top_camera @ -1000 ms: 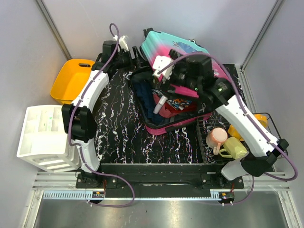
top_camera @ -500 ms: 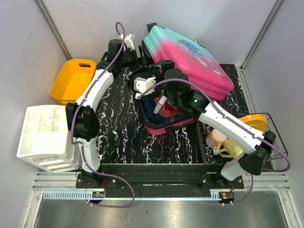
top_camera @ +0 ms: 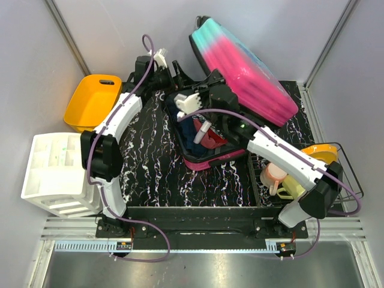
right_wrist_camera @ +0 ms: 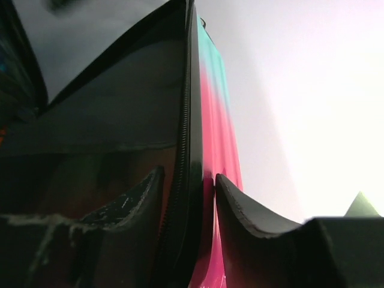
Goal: Open, take out, and arrange the luggage
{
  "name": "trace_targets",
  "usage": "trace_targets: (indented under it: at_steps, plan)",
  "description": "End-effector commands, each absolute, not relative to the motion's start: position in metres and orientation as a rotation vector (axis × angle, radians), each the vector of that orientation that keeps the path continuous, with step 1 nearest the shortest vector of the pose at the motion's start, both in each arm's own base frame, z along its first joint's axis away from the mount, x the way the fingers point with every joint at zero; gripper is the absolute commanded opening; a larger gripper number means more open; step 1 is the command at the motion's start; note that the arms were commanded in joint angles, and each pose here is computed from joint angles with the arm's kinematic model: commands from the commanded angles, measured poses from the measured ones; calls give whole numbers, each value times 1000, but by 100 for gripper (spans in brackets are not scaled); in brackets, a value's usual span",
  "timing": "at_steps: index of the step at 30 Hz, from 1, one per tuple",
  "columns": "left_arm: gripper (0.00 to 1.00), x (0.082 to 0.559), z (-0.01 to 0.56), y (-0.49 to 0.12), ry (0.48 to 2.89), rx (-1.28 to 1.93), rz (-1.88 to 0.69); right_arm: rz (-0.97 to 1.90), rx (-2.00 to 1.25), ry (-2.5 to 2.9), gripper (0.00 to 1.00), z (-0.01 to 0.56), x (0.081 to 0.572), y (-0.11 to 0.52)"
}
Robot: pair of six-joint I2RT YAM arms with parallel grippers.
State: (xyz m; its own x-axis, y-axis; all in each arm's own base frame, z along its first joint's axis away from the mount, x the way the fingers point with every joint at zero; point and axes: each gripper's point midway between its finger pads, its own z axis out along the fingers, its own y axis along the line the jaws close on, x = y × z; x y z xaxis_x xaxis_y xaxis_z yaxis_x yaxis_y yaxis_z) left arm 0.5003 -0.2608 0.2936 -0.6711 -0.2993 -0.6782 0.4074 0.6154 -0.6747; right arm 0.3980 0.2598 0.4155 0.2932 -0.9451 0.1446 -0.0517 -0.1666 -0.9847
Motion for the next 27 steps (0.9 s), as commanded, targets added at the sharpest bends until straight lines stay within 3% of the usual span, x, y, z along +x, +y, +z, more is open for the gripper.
trace_targets:
  at_steps: [1, 3, 11, 18, 22, 26, 27]
  plan:
    - [92, 486, 300, -221, 1981, -98, -1197, -1150, -1229, 1000, 4, 471, 410, 209]
    - [99, 471, 278, -197, 2014, -186, -1181, -1166, -1192, 1016, 2, 480, 413, 196]
    - [99, 391, 181, -174, 2249, -269, -1072, -1174, -1018, 1081, 0, 503, 424, 153]
    - [92, 387, 143, -198, 2333, -228, -1048, -1200, -955, 1075, 0, 506, 427, 128]
    - [70, 402, 131, -222, 2362, -174, -1100, -1247, -903, 1077, 0, 511, 429, 104]
    - [32, 434, 134, -248, 2333, -83, -1106, -1301, -852, 1103, 0, 517, 427, 68]
    - [28, 439, 136, -252, 2323, -54, -1098, -1332, -837, 1127, 0, 515, 429, 49]
